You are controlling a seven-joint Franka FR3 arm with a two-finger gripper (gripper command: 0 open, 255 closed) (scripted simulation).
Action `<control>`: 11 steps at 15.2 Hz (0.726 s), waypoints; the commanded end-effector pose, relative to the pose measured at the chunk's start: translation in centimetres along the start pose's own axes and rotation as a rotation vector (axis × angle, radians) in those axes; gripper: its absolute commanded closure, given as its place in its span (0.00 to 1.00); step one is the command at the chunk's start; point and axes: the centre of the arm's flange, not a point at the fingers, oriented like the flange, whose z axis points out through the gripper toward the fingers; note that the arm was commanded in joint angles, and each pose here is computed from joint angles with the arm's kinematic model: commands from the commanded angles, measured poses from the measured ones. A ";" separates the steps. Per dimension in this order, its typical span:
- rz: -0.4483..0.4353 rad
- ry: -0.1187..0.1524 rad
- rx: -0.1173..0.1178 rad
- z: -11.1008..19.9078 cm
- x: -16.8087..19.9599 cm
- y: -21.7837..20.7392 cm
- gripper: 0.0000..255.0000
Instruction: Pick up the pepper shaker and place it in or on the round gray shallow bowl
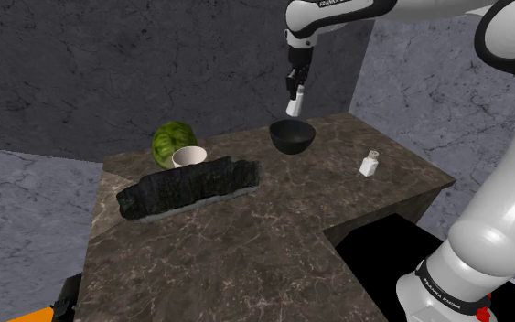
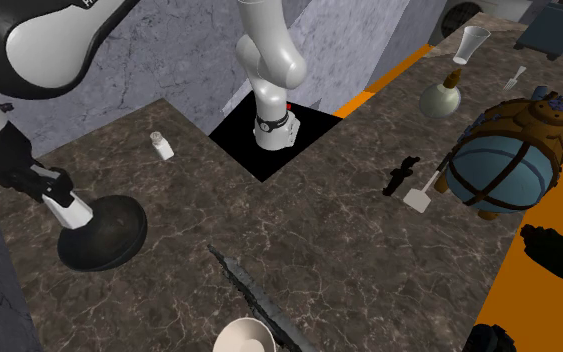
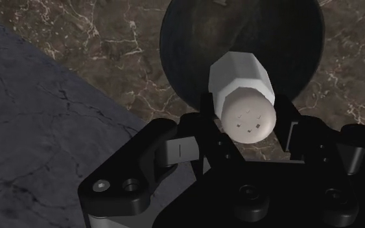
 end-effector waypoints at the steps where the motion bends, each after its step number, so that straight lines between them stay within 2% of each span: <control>1: 0.000 0.000 0.000 1.1 -0.1 -0.1 1.00; 11: 0.000 0.000 0.000 6.3 -0.2 -0.7 1.00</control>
